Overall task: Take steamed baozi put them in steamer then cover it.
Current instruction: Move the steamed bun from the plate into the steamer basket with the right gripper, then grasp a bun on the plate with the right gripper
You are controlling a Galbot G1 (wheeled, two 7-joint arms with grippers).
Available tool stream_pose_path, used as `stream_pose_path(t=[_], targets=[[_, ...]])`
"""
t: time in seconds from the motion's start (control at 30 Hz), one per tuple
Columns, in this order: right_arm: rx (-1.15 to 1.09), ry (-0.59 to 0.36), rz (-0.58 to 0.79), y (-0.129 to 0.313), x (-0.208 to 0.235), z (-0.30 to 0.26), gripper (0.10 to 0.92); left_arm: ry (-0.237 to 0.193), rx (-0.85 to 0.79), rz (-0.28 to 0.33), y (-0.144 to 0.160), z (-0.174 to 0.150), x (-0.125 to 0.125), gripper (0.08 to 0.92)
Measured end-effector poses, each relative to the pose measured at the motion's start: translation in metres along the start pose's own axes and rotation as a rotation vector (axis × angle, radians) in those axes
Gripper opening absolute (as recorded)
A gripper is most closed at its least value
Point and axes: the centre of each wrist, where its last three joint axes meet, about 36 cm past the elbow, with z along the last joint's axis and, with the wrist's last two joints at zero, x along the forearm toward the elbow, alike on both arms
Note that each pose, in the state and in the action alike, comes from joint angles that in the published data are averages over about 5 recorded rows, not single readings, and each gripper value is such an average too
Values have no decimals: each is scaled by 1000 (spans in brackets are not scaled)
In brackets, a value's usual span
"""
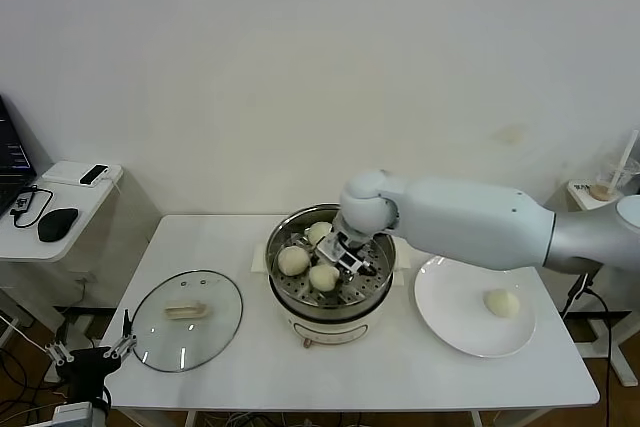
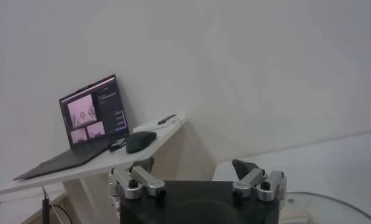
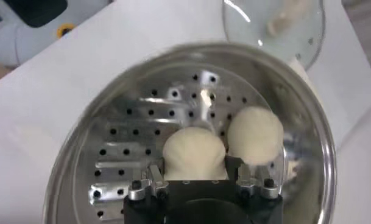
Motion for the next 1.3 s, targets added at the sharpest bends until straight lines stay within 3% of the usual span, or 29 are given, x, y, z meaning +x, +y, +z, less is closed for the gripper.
stream_pose_path(t=[0.43, 0.73, 1.3], targets=[[64, -22, -20, 5, 2, -11, 631, 1, 1, -3, 1, 1, 0, 823], [39, -13, -4, 9, 11, -1, 816, 2, 1, -2, 1, 2, -1, 823], [-292, 63, 76, 44, 81, 70, 823, -11, -5, 23, -2, 1, -11, 823]])
